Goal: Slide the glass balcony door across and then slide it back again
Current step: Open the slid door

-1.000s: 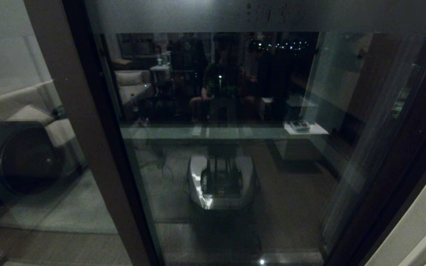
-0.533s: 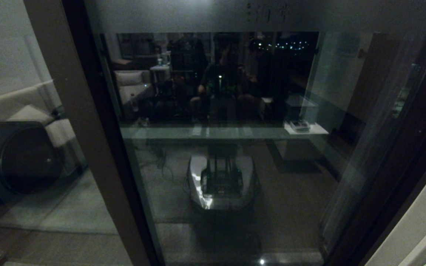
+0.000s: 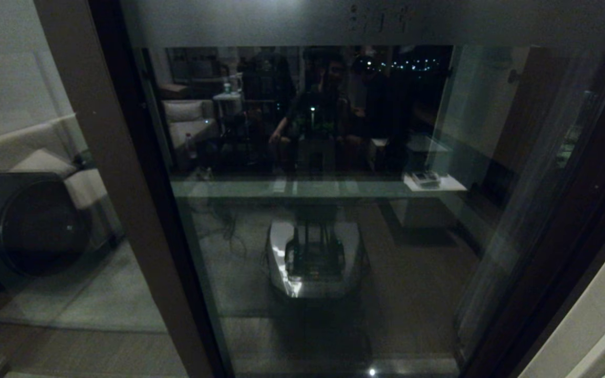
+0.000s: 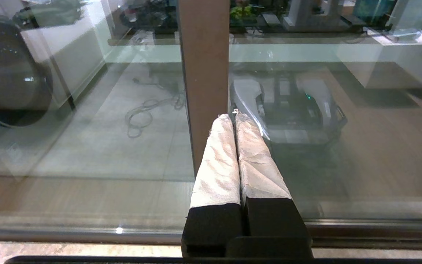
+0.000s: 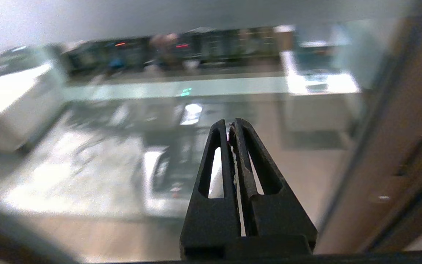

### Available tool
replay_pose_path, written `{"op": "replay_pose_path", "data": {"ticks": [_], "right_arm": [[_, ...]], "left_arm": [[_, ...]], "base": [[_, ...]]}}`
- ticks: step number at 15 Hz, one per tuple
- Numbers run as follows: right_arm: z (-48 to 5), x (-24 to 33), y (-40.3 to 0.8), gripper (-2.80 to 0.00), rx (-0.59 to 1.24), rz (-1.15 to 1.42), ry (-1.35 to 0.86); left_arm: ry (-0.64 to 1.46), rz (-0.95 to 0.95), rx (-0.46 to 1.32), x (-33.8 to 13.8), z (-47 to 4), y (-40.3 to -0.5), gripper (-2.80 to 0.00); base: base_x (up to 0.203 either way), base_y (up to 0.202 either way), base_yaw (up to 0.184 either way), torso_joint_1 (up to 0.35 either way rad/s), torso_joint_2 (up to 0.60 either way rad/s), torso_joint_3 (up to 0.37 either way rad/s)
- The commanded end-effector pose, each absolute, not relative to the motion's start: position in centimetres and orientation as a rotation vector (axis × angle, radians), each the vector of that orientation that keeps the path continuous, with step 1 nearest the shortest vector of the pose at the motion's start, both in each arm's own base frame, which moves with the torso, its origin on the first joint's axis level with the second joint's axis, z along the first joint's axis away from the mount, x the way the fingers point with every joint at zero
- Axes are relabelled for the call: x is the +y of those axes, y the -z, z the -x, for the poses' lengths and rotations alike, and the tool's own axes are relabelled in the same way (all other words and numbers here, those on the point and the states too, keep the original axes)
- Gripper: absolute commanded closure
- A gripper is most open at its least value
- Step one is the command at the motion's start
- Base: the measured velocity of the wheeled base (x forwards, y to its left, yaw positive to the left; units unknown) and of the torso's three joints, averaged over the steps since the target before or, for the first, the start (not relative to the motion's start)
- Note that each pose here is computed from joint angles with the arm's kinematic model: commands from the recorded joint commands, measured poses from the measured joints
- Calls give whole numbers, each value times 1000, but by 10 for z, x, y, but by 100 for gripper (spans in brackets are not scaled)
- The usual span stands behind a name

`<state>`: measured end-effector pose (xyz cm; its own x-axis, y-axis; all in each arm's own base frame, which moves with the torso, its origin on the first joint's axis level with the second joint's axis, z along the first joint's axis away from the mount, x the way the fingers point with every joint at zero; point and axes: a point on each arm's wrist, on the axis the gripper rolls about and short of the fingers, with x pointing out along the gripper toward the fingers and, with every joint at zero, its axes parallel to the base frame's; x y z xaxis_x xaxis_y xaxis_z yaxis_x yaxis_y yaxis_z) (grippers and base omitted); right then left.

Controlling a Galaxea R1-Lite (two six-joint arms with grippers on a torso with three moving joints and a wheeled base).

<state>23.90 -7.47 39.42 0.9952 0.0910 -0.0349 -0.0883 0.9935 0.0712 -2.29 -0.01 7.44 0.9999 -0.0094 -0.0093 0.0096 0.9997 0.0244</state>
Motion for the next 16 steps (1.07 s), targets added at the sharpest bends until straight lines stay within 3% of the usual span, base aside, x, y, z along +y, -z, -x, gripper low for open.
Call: {"op": "replay_pose_path", "data": {"ticks": [1,11,16], "right_arm": [[-252,-78,-387,0,68,-88,-67],[-265,-63,-382,0,97,-87,-71],[-246,-62,-368,0,145,-101,-53]], "left_arm": [[9,-25,9,0,23,-74,0],[8,-25,9,0,23,-74,0],[9,-25,9,0,23,-74,0]], "base": [[0,0,0,0,0,0],[0,0,0,0,0,0],[0,0,0,0,0,0]]}}
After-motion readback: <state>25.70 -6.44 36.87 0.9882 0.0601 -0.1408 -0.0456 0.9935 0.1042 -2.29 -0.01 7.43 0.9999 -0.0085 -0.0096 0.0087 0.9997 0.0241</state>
